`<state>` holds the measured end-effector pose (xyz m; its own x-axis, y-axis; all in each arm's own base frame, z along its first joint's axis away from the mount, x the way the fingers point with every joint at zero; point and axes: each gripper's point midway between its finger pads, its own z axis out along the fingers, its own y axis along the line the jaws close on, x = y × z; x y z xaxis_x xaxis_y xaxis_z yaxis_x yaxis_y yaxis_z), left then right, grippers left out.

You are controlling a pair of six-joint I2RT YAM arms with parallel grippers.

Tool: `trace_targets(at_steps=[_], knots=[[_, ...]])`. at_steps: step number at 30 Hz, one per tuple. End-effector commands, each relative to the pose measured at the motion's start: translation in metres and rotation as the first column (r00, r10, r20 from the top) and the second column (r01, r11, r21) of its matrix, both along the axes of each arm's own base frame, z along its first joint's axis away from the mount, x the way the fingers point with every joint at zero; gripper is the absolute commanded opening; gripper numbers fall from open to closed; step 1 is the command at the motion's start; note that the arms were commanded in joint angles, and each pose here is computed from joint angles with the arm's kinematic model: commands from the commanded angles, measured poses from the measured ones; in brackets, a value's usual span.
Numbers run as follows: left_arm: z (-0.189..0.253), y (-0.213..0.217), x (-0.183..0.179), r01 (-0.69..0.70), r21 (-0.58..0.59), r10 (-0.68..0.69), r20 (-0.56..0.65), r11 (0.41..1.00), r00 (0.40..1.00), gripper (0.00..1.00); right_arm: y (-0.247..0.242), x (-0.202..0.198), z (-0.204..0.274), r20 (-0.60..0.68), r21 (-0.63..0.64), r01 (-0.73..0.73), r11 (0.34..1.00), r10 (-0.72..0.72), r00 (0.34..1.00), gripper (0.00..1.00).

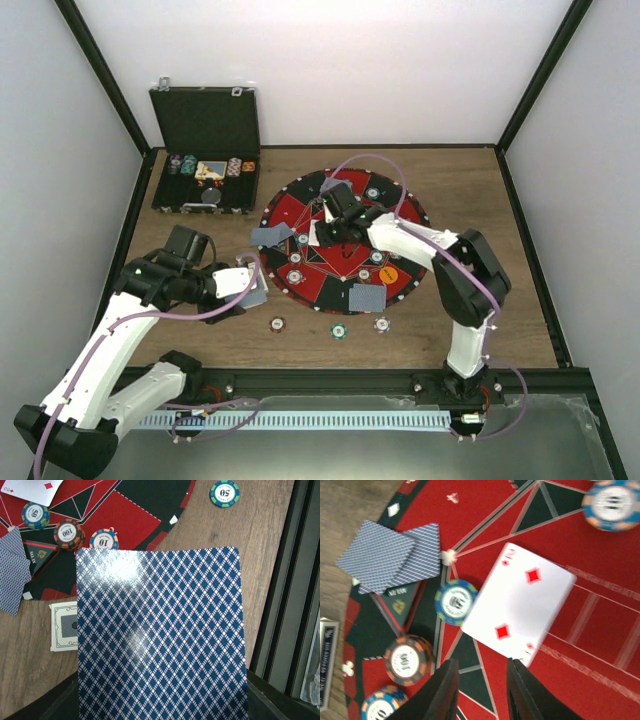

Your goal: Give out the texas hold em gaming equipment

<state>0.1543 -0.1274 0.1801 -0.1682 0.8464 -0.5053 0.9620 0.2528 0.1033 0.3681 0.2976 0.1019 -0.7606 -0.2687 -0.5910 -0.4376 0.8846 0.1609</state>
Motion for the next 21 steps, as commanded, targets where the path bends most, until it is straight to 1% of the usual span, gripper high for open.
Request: trace_targets(at_steps=[1,5,8,12,17,19,21], knots=[[0.011,-0.003,0.002,-0.001,-0.027,0.002,0.017,1.0,1.0,0.08,0.036,0.009,-0.009,-0.163,0.189,0.022,0.982,0.009,0.987,0.24],[0.011,-0.003,0.002,-0.004,-0.024,0.004,0.017,1.0,1.0,0.08,0.037,0.026,-0.031,-0.251,0.236,0.085,0.968,-0.024,0.968,0.18],[0.01,-0.003,0.002,-0.005,-0.023,0.005,0.015,1.0,1.0,0.08,0.034,0.032,-0.053,-0.313,0.235,0.124,0.964,-0.046,0.949,0.14],[0.009,-0.001,0.001,-0.007,-0.019,0.008,0.016,1.0,1.0,0.08,0.026,0.034,-0.065,-0.338,0.227,0.162,0.96,-0.078,0.938,0.12],[0.008,-0.002,0.001,-0.003,-0.017,0.003,0.015,1.0,1.0,0.08,0.019,0.032,-0.054,-0.317,0.223,0.163,0.961,-0.086,0.944,0.14],[0.008,-0.003,0.002,0.001,-0.02,0.0,0.014,1.0,1.0,0.08,0.02,0.03,-0.045,-0.308,0.237,0.152,0.959,-0.075,0.949,0.17],[0.008,-0.003,0.001,0.0,-0.024,0.0,0.01,1.0,1.0,0.08,0.025,0.026,-0.029,-0.299,0.279,0.125,0.952,-0.038,0.954,0.23]])
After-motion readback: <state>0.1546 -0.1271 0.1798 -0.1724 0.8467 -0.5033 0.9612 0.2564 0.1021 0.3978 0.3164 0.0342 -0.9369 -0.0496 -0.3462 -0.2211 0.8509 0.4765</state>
